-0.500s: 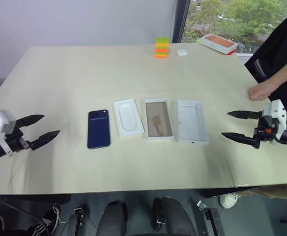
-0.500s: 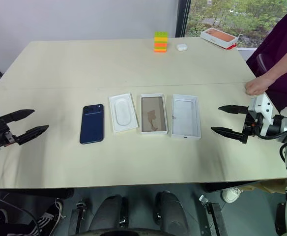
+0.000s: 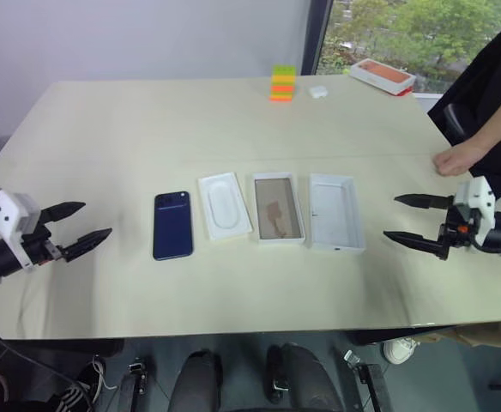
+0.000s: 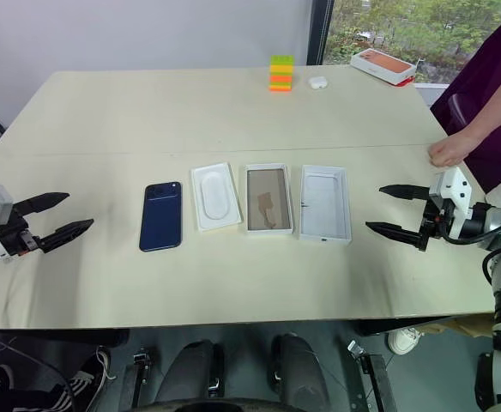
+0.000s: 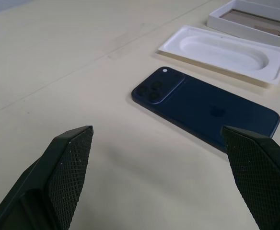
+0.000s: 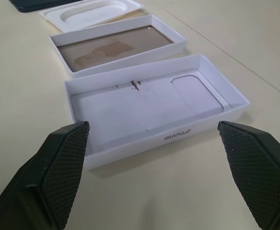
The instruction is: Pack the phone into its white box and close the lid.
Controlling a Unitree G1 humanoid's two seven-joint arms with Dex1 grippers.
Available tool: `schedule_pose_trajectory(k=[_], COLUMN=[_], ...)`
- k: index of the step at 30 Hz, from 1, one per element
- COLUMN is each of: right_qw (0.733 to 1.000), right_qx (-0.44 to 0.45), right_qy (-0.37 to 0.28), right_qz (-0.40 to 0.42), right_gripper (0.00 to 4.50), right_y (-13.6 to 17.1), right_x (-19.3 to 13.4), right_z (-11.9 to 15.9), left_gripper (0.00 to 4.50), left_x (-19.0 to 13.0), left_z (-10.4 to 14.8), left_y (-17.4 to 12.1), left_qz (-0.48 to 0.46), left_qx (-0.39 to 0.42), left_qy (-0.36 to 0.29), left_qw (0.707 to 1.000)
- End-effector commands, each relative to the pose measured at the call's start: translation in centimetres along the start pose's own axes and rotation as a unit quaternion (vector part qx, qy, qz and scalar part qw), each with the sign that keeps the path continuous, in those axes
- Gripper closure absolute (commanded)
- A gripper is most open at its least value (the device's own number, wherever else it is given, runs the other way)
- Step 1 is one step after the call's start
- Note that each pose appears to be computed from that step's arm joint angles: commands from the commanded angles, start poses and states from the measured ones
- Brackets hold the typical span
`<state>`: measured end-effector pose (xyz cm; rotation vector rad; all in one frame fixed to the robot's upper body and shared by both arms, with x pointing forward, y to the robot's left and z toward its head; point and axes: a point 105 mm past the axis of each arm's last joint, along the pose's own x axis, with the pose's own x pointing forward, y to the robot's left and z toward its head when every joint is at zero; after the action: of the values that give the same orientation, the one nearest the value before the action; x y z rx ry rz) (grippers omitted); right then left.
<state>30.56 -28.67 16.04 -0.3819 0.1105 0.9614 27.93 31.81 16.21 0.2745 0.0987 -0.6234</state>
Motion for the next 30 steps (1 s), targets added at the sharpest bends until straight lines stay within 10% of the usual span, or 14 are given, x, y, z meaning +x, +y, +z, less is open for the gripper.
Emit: schedule_pose_trajectory(k=[1,30], right_qw=[1.0,0.997], right_qx=[-0.019,-0.059], right_qy=[-0.013,-0.037], right_qz=[-0.005,-0.015], right_gripper=[0.0,0.0], right_y=[-0.3,0.0], right_x=[0.0,2.8], right_z=[0.9,2.9], left_gripper=[0.02,0.02], left_x=[0.0,8.6], left_z=[0.8,4.3], left_y=[0.1,-5.5], left_qz=[0.003,0.005], left_qx=[0.013,-0.138], left_qy=[-0.011,-0.038], left_qw=[1.0,0.99])
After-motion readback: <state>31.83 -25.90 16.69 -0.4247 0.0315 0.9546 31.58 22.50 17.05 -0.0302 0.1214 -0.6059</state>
